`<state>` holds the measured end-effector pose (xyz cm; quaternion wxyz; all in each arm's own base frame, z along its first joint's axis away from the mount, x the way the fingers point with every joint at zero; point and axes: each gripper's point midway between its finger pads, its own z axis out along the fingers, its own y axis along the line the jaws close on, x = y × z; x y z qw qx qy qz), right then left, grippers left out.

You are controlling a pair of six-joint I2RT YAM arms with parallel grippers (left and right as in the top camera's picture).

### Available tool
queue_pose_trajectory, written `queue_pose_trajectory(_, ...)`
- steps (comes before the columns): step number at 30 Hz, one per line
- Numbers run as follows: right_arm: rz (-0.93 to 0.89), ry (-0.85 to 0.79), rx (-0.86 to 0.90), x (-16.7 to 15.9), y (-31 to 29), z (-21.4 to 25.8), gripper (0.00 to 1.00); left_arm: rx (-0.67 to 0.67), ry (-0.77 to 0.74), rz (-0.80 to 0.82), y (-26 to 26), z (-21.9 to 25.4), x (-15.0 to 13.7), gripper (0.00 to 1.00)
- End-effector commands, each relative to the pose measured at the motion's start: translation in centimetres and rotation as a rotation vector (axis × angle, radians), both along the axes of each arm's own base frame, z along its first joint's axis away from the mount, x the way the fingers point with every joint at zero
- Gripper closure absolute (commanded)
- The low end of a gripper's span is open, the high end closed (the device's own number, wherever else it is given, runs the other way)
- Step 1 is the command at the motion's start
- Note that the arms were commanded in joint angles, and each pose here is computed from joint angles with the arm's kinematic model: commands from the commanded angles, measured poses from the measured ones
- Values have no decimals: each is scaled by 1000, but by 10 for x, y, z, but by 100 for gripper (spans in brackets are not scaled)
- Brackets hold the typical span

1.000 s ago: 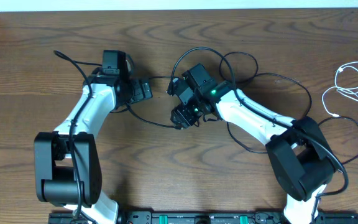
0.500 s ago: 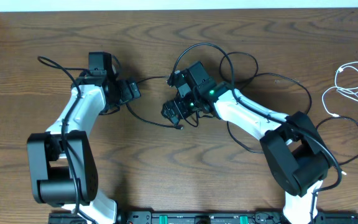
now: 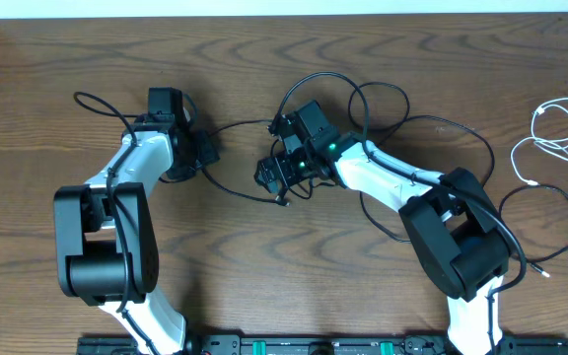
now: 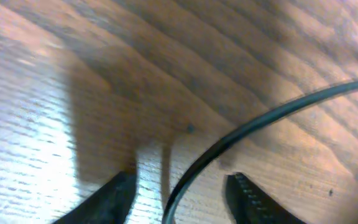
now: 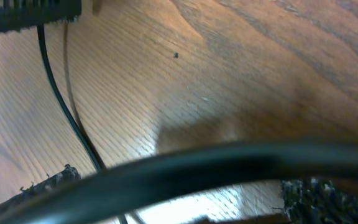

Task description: Untangle cables

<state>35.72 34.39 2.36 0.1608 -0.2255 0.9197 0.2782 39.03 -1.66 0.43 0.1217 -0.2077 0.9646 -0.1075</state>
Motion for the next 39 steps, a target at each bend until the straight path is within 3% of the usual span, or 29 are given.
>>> queue_pose_trajectory(1, -11, 41, -2, -2, -1, -13, 1, -91, 91, -24, -16, -19, -19, 80)
queue_pose_trajectory(2, -11, 39, -1, -1, 0, -13, 1, -113, 99, -29, -20, -19, -21, 89)
queue_pose_trajectory(3, -11, 38, 1, -1, 0, -13, 1, -143, 107, -35, -25, -18, -24, 92)
queue_pose_trajectory(10, 123, 181, 250, -28, 30, 18, 1, -451, 76, -195, -77, 8, -31, 92)
queue_pose_trajectory(15, 99, 114, 175, -17, 20, 7, 1, -694, 18, -299, -109, 39, -34, 92)
queue_pose_trajectory(22, 133, 82, 147, -20, 20, 3, 1, -810, -27, -334, -121, 57, -31, 92)
queue_pose_trajectory(26, 154, 75, 151, -26, 28, 4, 1, -971, -113, -404, -134, 87, -27, 92)
queue_pose_trajectory(29, 170, 71, 155, -31, 34, 5, 1, -970, -136, -417, -134, 89, -24, 92)
queue_pose_trajectory(32, 188, 69, 156, -37, 40, 5, 14, -972, -132, -416, -134, 89, -24, 92)
queue_pose_trajectory(39, 208, 49, 171, -41, 49, 8, 88, -958, -130, -412, -133, 86, -24, 92)
